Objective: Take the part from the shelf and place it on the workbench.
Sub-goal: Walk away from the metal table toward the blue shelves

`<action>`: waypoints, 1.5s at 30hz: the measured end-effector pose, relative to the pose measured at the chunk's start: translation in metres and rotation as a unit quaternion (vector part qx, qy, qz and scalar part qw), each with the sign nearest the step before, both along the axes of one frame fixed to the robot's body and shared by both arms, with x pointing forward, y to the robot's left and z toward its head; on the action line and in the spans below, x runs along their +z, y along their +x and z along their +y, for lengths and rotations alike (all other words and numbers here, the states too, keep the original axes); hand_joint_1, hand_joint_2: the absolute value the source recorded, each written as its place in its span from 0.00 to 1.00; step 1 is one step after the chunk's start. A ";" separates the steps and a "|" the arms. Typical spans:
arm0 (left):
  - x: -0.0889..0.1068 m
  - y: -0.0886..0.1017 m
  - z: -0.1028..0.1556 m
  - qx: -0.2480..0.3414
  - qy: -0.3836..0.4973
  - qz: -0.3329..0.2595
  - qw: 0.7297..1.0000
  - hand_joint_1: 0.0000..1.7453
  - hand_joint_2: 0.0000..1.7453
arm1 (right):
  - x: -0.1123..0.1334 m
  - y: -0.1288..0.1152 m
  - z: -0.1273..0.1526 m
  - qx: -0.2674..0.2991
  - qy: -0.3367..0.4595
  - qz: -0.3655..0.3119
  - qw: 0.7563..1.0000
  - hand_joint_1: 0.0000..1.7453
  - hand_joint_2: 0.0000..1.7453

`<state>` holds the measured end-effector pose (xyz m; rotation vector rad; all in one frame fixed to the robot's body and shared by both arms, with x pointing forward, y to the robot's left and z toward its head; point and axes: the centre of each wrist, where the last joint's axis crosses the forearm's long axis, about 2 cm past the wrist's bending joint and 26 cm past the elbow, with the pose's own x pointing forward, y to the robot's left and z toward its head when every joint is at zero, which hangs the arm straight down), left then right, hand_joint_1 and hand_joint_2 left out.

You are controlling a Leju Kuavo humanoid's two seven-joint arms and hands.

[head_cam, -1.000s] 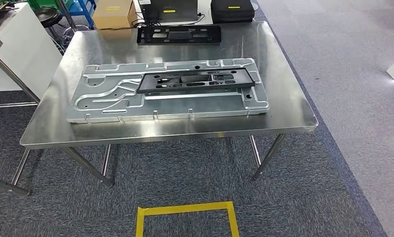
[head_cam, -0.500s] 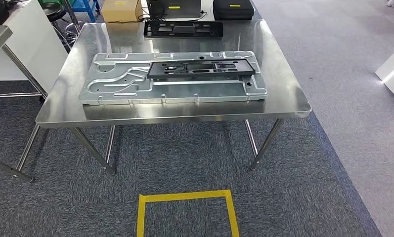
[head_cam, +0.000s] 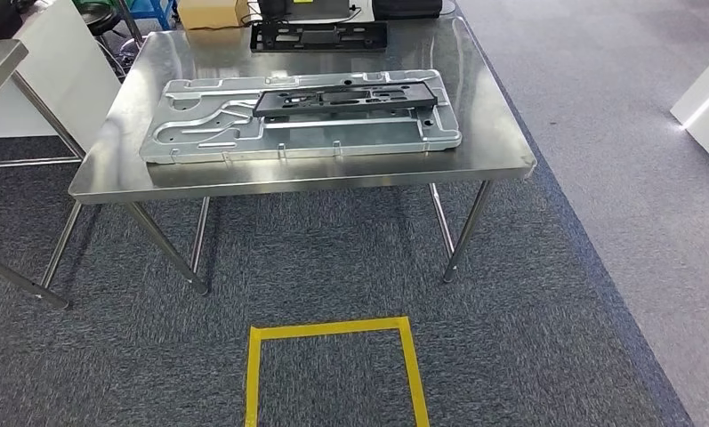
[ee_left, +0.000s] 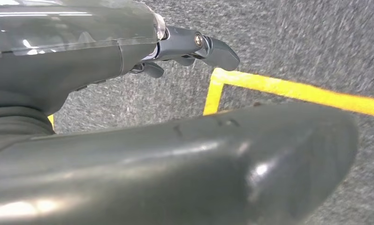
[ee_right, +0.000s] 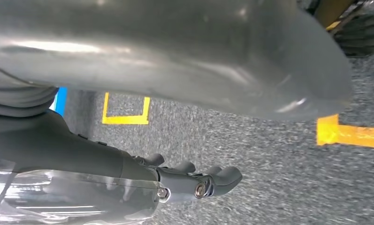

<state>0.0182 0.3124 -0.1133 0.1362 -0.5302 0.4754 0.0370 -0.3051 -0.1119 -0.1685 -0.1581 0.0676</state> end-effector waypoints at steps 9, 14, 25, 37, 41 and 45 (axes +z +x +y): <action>0.001 0.015 0.002 -0.078 -0.008 -0.017 0.997 0.00 0.00 | 0.001 0.006 -0.004 -0.035 0.013 -0.018 0.999 0.00 0.00; 0.002 0.017 0.004 -0.090 0.001 -0.016 0.996 0.00 0.00 | 0.000 0.005 -0.004 -0.040 0.021 -0.022 0.999 0.00 0.00; 0.002 0.016 0.009 -0.120 0.006 -0.010 0.993 0.00 0.00 | 0.000 0.007 0.007 -0.037 0.039 -0.030 0.998 0.00 0.00; 0.002 0.017 0.017 -0.146 0.014 -0.002 0.989 0.00 0.00 | 0.000 0.004 0.020 -0.046 0.080 -0.047 0.995 0.00 0.00; 0.003 0.018 0.020 -0.149 0.018 0.007 0.989 0.00 0.00 | 0.000 0.004 0.023 -0.053 0.093 -0.045 0.993 0.00 0.50; 0.003 0.020 0.022 -0.154 0.019 0.010 0.988 0.00 0.00 | 0.000 0.002 0.028 -0.063 0.098 -0.031 0.993 0.00 0.75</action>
